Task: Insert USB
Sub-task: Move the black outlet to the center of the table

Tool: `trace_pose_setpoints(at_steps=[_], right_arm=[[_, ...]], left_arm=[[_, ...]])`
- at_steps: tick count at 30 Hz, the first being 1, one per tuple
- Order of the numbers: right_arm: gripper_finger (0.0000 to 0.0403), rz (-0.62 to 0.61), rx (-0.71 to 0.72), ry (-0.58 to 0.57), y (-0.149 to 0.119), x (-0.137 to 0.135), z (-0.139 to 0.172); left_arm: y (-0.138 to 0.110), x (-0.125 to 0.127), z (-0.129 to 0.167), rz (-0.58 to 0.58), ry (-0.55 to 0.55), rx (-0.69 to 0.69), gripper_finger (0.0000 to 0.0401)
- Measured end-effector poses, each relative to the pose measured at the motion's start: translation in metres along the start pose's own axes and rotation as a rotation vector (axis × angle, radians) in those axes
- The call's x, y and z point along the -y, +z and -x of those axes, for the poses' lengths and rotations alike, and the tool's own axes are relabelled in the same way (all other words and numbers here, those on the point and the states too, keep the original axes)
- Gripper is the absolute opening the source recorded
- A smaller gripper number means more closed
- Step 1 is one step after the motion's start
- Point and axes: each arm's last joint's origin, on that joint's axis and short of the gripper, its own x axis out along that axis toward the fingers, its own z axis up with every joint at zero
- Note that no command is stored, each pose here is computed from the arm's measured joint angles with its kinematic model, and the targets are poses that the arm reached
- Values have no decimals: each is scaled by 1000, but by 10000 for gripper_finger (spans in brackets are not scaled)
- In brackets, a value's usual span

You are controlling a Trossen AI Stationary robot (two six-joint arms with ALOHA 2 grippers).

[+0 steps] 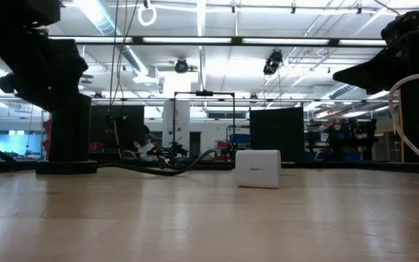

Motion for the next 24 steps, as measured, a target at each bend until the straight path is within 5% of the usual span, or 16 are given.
trace_pose_setpoints(at_steps=[6, 13, 24], right_arm=[[27, 0, 0, 0, 0, 0, 0], [35, -1, 1, 0, 0, 0, 0], [29, -1, 3, 0, 0, 0, 0]], left_arm=[[-9, 1, -18, 55, -12, 72, 254], [-6, 6, -18, 71, -26, 113, 254], [30, 47, -5, 15, -273, 375, 252]])
